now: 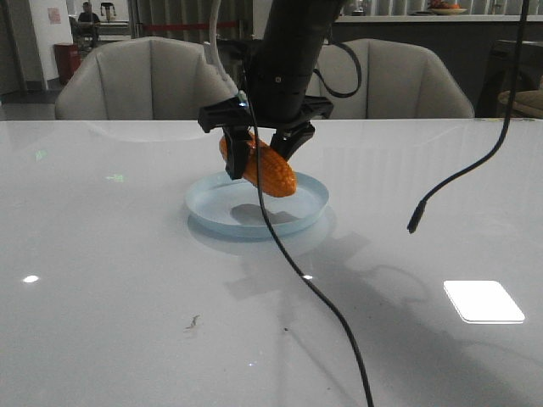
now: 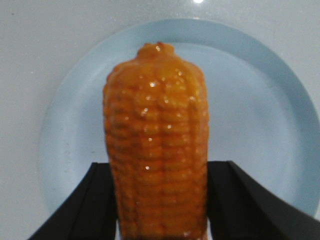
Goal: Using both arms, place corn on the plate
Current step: 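Lift the corn and carry it over the blue plate, then lower the corn onto the plate and open the right gripper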
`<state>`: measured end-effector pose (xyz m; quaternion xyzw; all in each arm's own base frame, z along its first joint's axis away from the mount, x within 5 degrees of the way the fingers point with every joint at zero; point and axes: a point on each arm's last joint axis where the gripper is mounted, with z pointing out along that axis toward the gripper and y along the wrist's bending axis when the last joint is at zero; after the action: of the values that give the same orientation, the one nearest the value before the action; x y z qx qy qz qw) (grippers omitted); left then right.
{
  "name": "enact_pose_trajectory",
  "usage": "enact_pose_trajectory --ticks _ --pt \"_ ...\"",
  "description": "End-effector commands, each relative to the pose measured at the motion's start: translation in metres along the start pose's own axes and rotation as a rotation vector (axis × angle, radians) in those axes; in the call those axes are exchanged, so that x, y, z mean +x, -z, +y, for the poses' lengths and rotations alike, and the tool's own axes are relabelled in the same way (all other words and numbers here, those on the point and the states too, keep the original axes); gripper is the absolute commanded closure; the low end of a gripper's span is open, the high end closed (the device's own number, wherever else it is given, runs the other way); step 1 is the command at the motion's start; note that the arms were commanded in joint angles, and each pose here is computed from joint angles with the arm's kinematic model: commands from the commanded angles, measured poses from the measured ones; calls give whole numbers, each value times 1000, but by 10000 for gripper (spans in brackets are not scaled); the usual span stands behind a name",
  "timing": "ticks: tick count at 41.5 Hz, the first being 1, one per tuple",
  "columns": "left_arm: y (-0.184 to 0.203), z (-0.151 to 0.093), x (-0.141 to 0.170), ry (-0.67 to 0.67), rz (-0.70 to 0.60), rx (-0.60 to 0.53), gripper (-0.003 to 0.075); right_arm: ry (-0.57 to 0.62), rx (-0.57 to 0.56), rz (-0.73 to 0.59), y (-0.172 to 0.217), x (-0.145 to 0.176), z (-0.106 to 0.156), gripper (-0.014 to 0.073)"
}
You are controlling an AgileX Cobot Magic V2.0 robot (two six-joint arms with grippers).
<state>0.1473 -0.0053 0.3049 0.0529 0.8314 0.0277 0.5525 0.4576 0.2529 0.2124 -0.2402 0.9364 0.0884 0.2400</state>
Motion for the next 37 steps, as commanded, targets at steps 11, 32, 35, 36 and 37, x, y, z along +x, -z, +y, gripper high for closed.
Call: enact_pose_trajectory --ticks 11,32,35,36,37 --pt "4 1 -16 19 -104 1 234 11 23 -138 42 -21 -6 139" --pt "4 1 -16 19 -104 1 234 12 22 -14 42 -10 -6 74" --pt "4 1 -16 24 -104 3 234 12 24 7 42 -8 -6 9" --pt "4 1 -16 23 -104 3 234 13 25 7 42 -8 -6 -10" --pt "4 1 -16 23 -104 3 234 12 25 3 42 -9 -6 -29"
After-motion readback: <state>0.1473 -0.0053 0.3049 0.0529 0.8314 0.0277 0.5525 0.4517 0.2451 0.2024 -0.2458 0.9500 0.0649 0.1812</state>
